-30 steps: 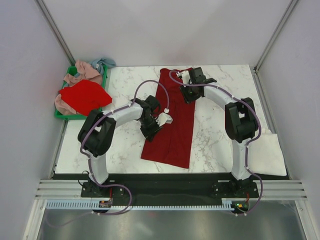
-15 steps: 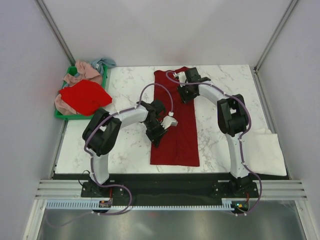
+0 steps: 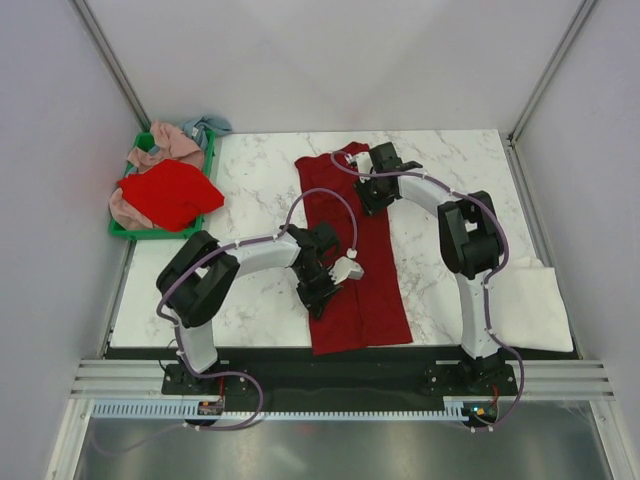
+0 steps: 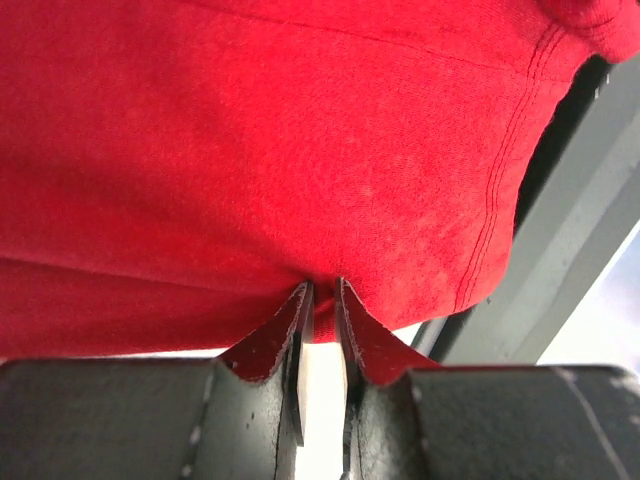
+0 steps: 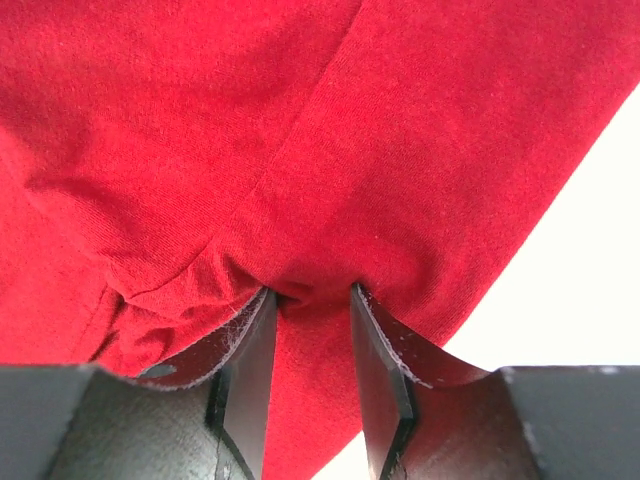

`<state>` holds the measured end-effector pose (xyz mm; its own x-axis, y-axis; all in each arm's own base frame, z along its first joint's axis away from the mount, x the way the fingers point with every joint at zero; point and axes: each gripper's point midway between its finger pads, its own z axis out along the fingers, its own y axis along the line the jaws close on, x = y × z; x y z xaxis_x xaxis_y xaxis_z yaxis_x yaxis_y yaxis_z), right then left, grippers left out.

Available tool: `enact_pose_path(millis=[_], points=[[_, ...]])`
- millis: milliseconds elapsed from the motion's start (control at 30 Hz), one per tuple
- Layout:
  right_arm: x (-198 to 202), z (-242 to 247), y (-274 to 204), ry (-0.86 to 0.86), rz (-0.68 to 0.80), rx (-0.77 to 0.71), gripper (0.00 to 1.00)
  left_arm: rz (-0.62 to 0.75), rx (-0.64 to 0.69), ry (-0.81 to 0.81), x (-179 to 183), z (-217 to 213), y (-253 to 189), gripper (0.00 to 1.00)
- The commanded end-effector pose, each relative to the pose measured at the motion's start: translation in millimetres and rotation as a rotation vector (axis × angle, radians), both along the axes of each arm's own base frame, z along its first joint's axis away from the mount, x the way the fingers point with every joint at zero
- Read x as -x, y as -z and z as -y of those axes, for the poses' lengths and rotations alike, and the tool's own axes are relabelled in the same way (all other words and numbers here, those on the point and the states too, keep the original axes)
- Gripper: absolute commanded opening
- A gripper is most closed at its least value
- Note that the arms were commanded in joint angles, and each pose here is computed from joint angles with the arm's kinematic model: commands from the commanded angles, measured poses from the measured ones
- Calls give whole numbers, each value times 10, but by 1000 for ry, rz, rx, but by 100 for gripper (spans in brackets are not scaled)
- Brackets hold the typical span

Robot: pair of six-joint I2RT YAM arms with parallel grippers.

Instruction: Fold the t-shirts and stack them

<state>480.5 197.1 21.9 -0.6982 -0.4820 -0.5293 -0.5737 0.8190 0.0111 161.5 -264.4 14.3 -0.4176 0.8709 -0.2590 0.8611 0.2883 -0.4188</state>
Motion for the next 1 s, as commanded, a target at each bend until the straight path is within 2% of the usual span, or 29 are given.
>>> enact_pose_path(millis=[0,300,400,433,500,533,567,600,633,700,733,767,800,833,900,967], points=[[268,173,137,16,-73,55,43,-36,-112,-9,220,-317,85,21],[281,198,1,43,-47,48,42,34,-128,-24,87,-415,-30,21],[189,139,-459,34,39,3,42,117,-52,-59,-163,-344,-518,23],[147,115,-632,26,74,-12,43,199,7,-81,-418,-215,-847,25],[100,113,-1010,-4,160,-27,44,313,34,-161,-832,-266,-1199,36],[90,80,-1158,-29,194,-41,44,423,77,-211,-1174,-221,-1541,40],[101,60,-1240,-52,210,-50,45,464,96,-250,-1375,-237,-1693,59],[111,44,-1345,-77,234,-59,45,504,106,-323,-1650,-355,-1832,65],[139,25,-1368,-92,231,-68,46,557,129,-368,-1992,-320,-2020,66],[222,-15,-1348,-119,195,-91,45,582,135,-498,-2427,-491,-2165,64],[258,-31,-1331,-124,178,-97,45,569,163,-563,-2707,-441,-2204,61],[290,-41,-1319,-125,163,-105,45,548,200,-598,-2837,-447,-2248,57],[333,-28,-1298,-120,147,-104,45,553,266,-651,-3047,-550,-2425,57],[363,-31,-1294,-122,143,-106,45,437,359,-659,-3103,-417,-2327,56],[421,-8,-1310,-130,148,-92,45,384,473,-658,-3210,-384,-2387,55],[452,35,-1326,-136,157,-66,45,363,493,-681,-3371,-357,-2244,52]])
